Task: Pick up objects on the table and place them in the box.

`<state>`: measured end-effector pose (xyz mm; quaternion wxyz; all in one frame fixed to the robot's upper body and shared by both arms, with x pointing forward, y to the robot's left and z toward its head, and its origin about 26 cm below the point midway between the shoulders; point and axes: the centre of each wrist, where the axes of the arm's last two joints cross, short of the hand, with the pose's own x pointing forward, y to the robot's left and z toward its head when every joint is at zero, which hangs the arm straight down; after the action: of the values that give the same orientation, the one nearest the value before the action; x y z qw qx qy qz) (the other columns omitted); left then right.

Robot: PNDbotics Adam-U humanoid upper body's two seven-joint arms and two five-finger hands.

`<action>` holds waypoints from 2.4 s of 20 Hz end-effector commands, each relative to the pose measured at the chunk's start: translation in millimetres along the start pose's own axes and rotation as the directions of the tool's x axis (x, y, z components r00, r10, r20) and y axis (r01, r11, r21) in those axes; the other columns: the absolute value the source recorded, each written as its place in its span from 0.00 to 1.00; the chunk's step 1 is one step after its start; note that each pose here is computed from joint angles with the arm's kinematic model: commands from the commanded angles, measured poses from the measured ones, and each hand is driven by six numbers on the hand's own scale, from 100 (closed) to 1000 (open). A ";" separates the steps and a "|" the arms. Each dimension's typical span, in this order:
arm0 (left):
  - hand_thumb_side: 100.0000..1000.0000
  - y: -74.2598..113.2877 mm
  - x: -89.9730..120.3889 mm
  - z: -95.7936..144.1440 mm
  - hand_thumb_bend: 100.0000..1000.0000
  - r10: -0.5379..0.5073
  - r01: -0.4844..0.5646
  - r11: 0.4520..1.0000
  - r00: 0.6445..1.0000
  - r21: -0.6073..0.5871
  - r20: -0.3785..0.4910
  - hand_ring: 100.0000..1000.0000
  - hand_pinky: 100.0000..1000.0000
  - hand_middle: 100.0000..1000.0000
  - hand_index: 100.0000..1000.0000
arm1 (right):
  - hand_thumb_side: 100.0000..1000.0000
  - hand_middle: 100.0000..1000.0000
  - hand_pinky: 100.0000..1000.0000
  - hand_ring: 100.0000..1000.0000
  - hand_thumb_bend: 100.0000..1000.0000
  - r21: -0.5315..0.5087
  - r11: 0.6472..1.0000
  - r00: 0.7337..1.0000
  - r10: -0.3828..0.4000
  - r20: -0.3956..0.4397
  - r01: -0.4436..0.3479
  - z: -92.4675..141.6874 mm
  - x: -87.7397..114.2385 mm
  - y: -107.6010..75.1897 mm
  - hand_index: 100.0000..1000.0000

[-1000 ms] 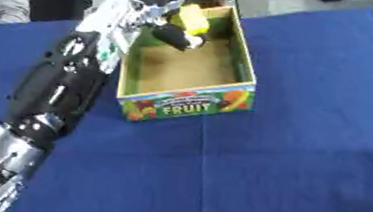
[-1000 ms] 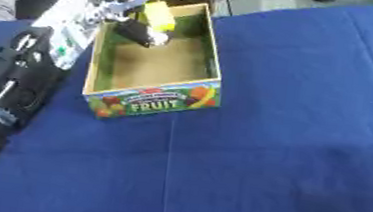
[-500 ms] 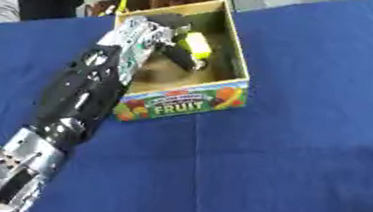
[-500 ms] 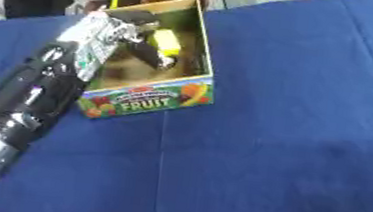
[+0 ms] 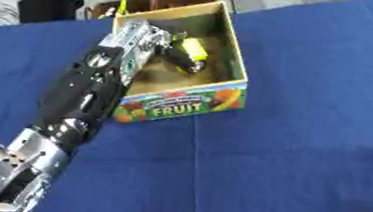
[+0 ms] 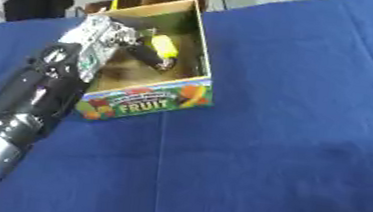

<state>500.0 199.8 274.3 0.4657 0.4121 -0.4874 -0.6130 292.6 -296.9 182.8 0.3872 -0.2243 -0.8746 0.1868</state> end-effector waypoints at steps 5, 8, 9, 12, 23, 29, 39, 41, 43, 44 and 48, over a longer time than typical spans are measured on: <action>0.64 16.8 -10.7 9.7 0.71 -0.108 0.111 0.993 0.992 0.040 -0.061 0.84 0.67 0.85 0.98 | 0.86 0.64 0.76 0.85 0.00 0.002 1.000 1.000 0.012 0.014 -0.012 -0.2 3.2 -5.1 0.73; 0.66 21.6 -12.8 14.2 0.79 -0.108 0.111 0.992 0.993 0.056 -0.055 0.84 0.67 0.85 0.97 | 0.86 0.64 0.76 0.85 0.00 0.001 1.000 1.000 0.011 0.007 -0.011 1.3 2.4 -4.9 0.73; 0.67 24.0 -13.4 16.6 0.82 -0.102 0.105 0.992 0.994 0.071 -0.048 0.84 0.66 0.84 0.97 | 0.86 0.64 0.76 0.85 0.00 0.000 1.000 1.000 0.011 0.004 -0.011 1.8 2.1 -5.0 0.73; 0.72 32.4 -16.5 26.2 0.84 -0.085 0.087 0.989 0.996 0.122 -0.022 0.82 0.64 0.83 0.96 | 0.86 0.64 0.76 0.85 0.00 -0.004 1.000 1.000 0.012 -0.004 -0.013 3.4 1.0 -5.5 0.73; 0.95 59.1 -31.5 114.2 0.38 0.208 -0.275 0.624 0.961 0.732 0.184 0.61 0.41 0.62 0.76 | 0.86 0.65 0.76 0.85 0.00 -0.050 0.999 0.998 0.014 -0.060 -0.017 13.0 -5.2 -10.3 0.73; 0.92 41.4 -38.8 159.7 0.35 0.315 -0.490 0.383 0.866 0.783 0.388 0.57 0.38 0.60 0.75 | 0.85 0.65 0.76 0.85 0.00 -0.085 0.996 0.997 0.005 -0.082 -0.012 17.7 -8.2 -12.7 0.73; 0.87 -36.3 -47.5 195.5 0.29 0.533 -0.601 0.153 0.719 0.784 0.446 0.55 0.36 0.58 0.76 | 0.85 0.65 0.76 0.85 0.00 -0.143 0.990 0.995 -0.001 -0.102 -0.014 23.6 -11.9 -17.2 0.73; 0.85 -53.4 -47.8 200.0 0.28 0.584 -0.605 0.120 0.684 0.787 0.436 0.54 0.35 0.57 0.75 | 0.85 0.65 0.76 0.85 0.00 -0.151 0.988 0.995 0.001 -0.103 -0.016 24.4 -12.4 -17.8 0.73; 0.83 -69.2 -47.8 203.3 0.27 0.630 -0.608 0.089 0.648 0.789 0.428 0.52 0.34 0.55 0.73 | 0.84 0.65 0.76 0.85 0.00 -0.158 0.987 0.995 0.002 -0.101 -0.018 24.7 -12.6 -18.3 0.73; 0.83 -77.6 -47.9 203.6 0.27 0.655 -0.610 0.078 0.628 0.789 0.421 0.51 0.34 0.54 0.73 | 0.84 0.65 0.76 0.85 0.00 -0.162 0.987 0.995 0.003 -0.099 -0.019 24.8 -12.7 -18.5 0.73; 0.79 -107.5 -46.7 200.5 0.24 0.753 -0.646 0.058 0.529 0.761 0.392 0.49 0.32 0.53 0.71 | 0.84 0.65 0.76 0.85 0.00 -0.167 0.986 0.996 0.003 -0.091 -0.018 24.4 -12.5 -18.4 0.73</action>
<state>302.2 296.4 203.9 0.4626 0.3284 -0.8230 0.0297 278.6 -321.2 162.3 0.4182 -0.2648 -0.8625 0.1055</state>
